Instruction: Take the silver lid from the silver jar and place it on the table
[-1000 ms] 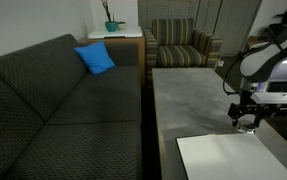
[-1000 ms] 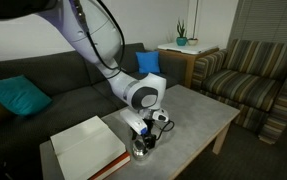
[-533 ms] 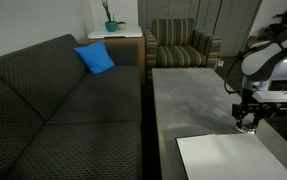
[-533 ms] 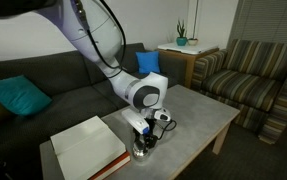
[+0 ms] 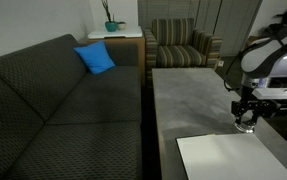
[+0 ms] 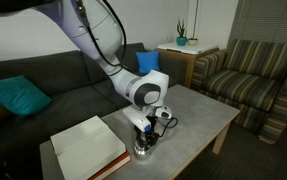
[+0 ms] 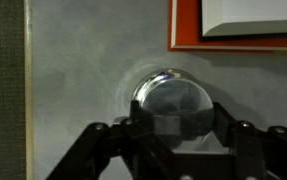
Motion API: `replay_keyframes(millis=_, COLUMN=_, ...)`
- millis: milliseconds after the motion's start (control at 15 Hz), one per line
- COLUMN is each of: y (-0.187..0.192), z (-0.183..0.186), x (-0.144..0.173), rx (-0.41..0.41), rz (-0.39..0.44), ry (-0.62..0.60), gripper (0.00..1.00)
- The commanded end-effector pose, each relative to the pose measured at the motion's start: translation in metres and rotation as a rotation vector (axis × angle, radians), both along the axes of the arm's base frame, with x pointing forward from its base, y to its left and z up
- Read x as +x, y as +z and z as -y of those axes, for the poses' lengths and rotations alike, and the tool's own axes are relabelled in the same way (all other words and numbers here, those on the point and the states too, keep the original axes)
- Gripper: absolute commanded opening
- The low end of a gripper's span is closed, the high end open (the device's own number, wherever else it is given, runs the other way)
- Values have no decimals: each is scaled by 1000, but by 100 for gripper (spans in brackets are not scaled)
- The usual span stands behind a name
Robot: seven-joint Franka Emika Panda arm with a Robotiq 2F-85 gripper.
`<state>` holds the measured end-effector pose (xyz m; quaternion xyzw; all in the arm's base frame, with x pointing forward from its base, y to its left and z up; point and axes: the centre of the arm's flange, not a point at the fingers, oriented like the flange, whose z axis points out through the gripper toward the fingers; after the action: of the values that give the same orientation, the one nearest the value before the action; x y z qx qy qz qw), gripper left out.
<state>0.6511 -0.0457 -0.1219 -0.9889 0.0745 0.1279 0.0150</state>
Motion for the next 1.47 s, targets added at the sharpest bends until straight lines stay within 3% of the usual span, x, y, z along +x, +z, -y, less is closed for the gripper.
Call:
replay_keyframes(millis=0, y=30, z=-1, x=2, rx=38, rz=38, ry=46, gripper=44)
replay_keyframes(millis=400, y=64, z=-12, x=-6, rx=136, rz=25, ry=84, gripper=44)
replay_keyframes(millis=800, y=61, z=-16, x=-55, rx=187, rz=-182, ry=29, gripper=44)
replay_keyframes(millis=1200, y=53, z=0, x=-96, rx=136, rz=-310, ry=-146, gripper=44)
replay_keyframes(millis=1400, y=42, z=18, x=-106, rx=56, rz=-300, ry=-225, gripper=44)
